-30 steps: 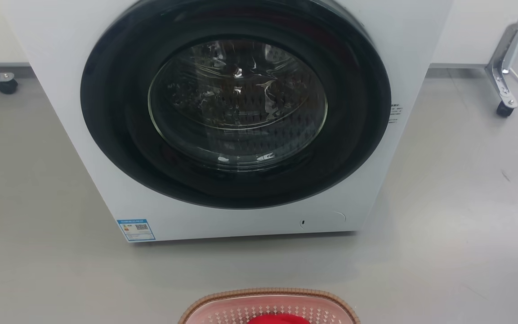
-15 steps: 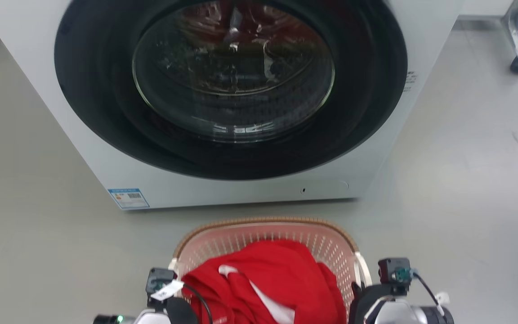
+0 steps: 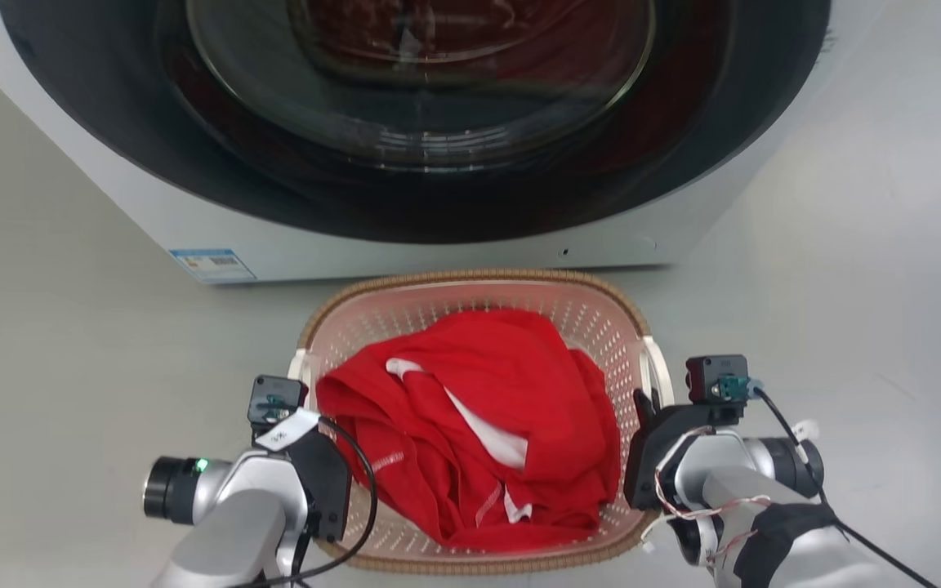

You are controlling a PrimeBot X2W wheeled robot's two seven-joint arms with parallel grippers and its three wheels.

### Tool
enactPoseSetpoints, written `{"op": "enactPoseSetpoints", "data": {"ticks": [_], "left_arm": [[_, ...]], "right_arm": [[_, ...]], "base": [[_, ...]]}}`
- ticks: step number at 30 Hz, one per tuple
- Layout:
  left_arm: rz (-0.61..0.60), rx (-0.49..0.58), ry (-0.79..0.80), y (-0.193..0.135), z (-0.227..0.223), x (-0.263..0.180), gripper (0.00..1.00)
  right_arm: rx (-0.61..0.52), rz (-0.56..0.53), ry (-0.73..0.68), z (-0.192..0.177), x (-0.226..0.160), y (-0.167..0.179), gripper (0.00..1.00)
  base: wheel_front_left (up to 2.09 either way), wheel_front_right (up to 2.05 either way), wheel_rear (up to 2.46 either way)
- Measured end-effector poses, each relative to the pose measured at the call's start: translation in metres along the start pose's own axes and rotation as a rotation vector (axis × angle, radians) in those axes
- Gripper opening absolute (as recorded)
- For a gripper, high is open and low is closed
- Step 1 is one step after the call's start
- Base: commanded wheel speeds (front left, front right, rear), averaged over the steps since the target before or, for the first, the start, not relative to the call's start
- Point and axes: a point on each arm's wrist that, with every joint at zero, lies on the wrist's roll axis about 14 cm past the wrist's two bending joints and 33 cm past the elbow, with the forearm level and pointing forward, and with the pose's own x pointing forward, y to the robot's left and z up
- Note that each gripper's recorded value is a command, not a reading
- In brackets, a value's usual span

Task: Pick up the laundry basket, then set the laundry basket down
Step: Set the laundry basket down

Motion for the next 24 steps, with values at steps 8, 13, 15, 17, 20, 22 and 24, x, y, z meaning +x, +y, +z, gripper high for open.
{"op": "enactPoseSetpoints", "data": {"ticks": [8,13,15,17,20,22,24], "left_arm": [[0.003,0.003,0.024,0.007,0.004,0.031,0.0],[0.005,0.006,0.048,0.009,0.0,0.05,0.0],[0.005,0.004,0.059,0.01,-0.003,0.058,0.0],[0.004,0.004,0.071,0.011,-0.005,0.066,0.0],[0.003,0.001,0.083,0.012,-0.009,0.078,0.0],[0.004,-0.002,0.097,0.013,-0.015,0.084,0.0],[0.004,-0.005,0.117,0.014,-0.024,0.089,0.0]], "right_arm": [[-0.009,0.004,0.028,0.0,0.033,-0.007,0.0],[-0.015,0.0,0.052,-0.006,0.054,-0.014,0.0],[-0.019,0.001,0.062,-0.008,0.063,-0.016,0.0],[-0.018,0.002,0.07,-0.01,0.072,-0.018,0.0],[-0.015,0.003,0.08,-0.016,0.084,-0.021,0.0],[-0.014,0.006,0.096,-0.024,0.09,-0.022,0.0],[-0.014,0.008,0.113,-0.032,0.096,-0.023,0.0]], "base": [[0.0,0.0,0.0],[0.0,0.0,0.0],[0.0,0.0,0.0],[0.0,0.0,0.0],[0.0,0.0,0.0],[0.0,0.0,0.0],[0.0,0.0,0.0]]}}
